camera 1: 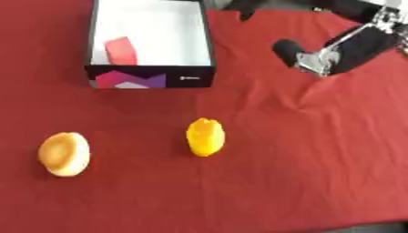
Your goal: Pick up objects on the table and place them in the box.
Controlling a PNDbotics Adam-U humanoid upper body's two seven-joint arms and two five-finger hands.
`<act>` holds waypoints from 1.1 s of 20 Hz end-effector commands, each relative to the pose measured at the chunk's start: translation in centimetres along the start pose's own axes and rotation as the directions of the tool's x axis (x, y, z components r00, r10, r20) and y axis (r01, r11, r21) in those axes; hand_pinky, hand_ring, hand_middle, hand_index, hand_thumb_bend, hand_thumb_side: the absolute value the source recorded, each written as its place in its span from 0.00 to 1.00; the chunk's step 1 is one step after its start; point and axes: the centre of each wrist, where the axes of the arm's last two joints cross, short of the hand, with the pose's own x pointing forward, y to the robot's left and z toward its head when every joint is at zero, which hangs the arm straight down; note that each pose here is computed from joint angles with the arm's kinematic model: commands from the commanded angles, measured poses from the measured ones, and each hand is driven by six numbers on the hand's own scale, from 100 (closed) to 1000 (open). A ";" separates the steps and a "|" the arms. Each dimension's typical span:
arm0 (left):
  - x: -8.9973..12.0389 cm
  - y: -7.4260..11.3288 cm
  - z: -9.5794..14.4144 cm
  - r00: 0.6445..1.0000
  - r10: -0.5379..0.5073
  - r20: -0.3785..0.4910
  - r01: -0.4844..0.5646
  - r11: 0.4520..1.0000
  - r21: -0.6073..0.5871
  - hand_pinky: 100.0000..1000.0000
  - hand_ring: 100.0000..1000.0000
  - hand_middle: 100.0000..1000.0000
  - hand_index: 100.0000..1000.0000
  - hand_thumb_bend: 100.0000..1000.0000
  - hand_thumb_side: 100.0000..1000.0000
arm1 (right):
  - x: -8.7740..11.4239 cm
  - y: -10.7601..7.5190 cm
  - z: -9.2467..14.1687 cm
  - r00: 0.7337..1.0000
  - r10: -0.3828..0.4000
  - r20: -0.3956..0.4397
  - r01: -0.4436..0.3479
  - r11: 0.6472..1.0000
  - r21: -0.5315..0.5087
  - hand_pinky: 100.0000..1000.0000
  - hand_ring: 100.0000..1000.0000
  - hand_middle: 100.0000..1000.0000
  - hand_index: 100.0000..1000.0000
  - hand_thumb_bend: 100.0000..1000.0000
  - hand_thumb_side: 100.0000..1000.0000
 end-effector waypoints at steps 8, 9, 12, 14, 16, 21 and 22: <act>0.5 0.2 -0.4 1.000 -0.012 0.019 0.013 1.000 -0.028 0.84 0.77 0.76 0.79 0.10 0.78 | 0.5 1.3 -2.1 0.999 0.038 0.009 -0.039 0.983 0.177 0.98 0.84 0.72 0.86 0.00 0.31; 0.5 0.1 -0.4 1.000 -0.012 0.018 0.012 1.000 -0.029 0.84 0.77 0.76 0.79 0.10 0.78 | 0.4 1.5 -2.4 0.999 0.049 0.005 -0.049 0.979 0.197 0.98 0.84 0.72 0.86 0.00 0.30; 0.4 0.1 -0.3 1.000 -0.009 0.016 0.010 0.999 -0.034 0.84 0.77 0.76 0.79 0.10 0.78 | -0.1 2.0 -3.0 0.996 0.089 -0.015 -0.083 0.964 0.251 0.98 0.84 0.73 0.88 0.08 0.19; 0.4 0.1 -0.3 1.000 -0.008 0.014 0.008 0.999 -0.035 0.84 0.77 0.76 0.78 0.10 0.78 | -0.9 2.5 -3.1 0.993 0.104 -0.046 -0.088 0.957 0.275 1.00 0.85 0.73 0.88 0.15 0.27; 0.3 0.0 -0.3 1.000 -0.006 0.012 0.006 0.999 -0.037 0.84 0.77 0.76 0.78 0.10 0.79 | -1.5 2.9 -3.4 0.992 0.103 -0.073 -0.078 0.953 0.292 1.00 0.86 0.73 0.87 0.16 0.34; 0.2 0.0 -0.2 1.000 -0.002 0.008 0.002 0.999 -0.040 0.84 0.77 0.76 0.78 0.10 0.79 | -2.3 3.5 -4.1 0.988 0.105 -0.114 -0.064 0.947 0.314 1.00 0.86 0.72 0.86 0.19 0.46; 0.2 0.0 -0.2 1.000 -0.002 0.007 0.002 0.999 -0.041 0.84 0.77 0.76 0.78 0.10 0.79 | -2.4 3.7 -4.2 0.987 0.108 -0.119 -0.064 0.944 0.325 1.00 0.86 0.72 0.86 0.20 0.47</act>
